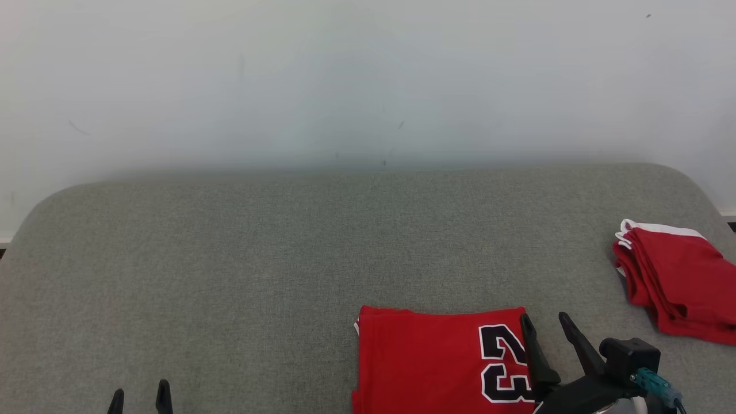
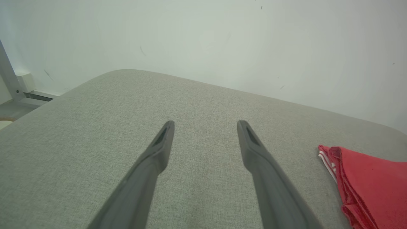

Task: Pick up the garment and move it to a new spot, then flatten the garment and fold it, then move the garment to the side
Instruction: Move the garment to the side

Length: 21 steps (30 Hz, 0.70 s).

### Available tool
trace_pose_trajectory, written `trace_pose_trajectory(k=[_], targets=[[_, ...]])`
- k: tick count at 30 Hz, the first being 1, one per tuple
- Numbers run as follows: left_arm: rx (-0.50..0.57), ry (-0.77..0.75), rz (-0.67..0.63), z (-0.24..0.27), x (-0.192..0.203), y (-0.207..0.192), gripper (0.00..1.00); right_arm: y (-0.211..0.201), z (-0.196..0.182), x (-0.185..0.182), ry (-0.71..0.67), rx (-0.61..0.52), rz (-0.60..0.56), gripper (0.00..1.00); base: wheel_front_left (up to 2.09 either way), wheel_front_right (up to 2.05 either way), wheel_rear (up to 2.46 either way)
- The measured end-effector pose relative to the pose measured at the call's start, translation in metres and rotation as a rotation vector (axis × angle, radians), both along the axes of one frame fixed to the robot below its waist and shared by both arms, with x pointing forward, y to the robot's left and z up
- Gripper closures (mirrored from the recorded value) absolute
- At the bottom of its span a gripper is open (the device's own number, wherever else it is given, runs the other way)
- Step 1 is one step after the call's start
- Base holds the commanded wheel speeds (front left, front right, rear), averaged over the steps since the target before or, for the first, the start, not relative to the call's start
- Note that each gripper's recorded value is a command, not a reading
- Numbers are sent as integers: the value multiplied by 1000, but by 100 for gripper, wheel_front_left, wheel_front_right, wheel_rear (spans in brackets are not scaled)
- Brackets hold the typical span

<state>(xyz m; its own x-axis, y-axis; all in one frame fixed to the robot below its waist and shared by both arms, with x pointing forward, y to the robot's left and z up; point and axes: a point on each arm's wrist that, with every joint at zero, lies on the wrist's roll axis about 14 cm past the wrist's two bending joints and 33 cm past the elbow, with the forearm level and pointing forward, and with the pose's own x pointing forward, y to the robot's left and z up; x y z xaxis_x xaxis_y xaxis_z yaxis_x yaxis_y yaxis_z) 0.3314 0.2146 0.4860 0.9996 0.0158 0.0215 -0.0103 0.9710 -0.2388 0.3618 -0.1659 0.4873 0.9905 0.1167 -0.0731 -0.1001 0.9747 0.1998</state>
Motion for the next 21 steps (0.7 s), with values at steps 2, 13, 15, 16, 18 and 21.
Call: trace_pose_trajectory(k=[2,13,15,16,18,21], targets=[[1,0,-2,0,0,0,0,1,-1,1,13,-4,4,0,0,0,0],[6,3,12,-2,-1,2,0,-22,-47,-14,471,-15,-7,0,0,0,0],[6,7,14,-3,-1,2,0,-29,-46,-16,525,-26,-17,0,0,0,0],[4,8,15,-4,-1,2,0,-30,-45,-16,541,-35,-17,0,0,0,0],[2,13,14,-5,-1,2,0,-29,-50,-18,589,-39,-7,0,0,0,0],[0,12,10,-5,0,1,0,-24,-60,-21,646,-27,14,0,0,0,0]])
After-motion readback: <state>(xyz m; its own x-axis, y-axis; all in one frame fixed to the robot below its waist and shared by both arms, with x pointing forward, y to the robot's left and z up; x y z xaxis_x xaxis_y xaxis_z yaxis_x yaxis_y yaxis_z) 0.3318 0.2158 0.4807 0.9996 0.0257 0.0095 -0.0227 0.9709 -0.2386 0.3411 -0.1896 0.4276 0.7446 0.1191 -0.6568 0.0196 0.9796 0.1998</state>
